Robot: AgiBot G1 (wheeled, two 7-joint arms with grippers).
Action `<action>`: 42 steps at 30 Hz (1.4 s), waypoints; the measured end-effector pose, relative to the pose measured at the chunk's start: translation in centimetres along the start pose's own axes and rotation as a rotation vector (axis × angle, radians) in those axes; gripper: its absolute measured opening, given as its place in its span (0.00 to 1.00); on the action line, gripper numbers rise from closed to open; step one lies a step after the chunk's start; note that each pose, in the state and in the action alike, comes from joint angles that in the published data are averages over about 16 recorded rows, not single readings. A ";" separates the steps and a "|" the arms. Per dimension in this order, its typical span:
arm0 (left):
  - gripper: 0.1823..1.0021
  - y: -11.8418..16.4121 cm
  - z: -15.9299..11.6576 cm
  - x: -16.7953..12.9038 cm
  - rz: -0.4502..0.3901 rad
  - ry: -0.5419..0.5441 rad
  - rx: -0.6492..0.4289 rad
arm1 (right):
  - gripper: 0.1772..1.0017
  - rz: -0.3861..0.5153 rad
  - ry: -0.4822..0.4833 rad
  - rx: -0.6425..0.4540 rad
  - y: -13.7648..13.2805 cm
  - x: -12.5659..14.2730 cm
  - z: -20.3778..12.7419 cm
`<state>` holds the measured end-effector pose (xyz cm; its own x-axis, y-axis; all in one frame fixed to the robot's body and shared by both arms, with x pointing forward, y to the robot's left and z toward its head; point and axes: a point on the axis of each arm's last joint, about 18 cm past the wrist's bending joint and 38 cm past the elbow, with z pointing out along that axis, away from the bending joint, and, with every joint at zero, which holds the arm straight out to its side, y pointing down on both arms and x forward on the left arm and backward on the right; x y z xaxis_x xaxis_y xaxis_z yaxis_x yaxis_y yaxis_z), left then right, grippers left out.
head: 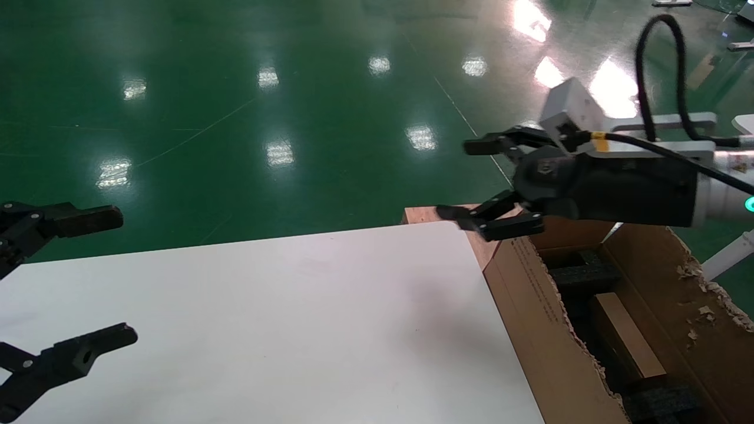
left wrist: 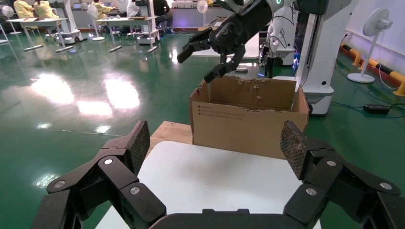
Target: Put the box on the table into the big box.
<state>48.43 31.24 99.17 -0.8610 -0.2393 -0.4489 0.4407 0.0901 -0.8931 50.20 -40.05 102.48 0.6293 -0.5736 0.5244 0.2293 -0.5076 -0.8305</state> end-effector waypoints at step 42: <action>1.00 0.0 0.0 0.0 0.000 0.000 0.000 | 1.00 -0.022 -0.471 0.447 -3.6 -8.7 5.3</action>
<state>48.44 31.25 99.17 -0.8609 -0.2394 -0.4488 0.4406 0.0900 -0.8932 47.84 -29.80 99.93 0.8557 -0.1717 0.4881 0.4689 -0.1414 -0.8718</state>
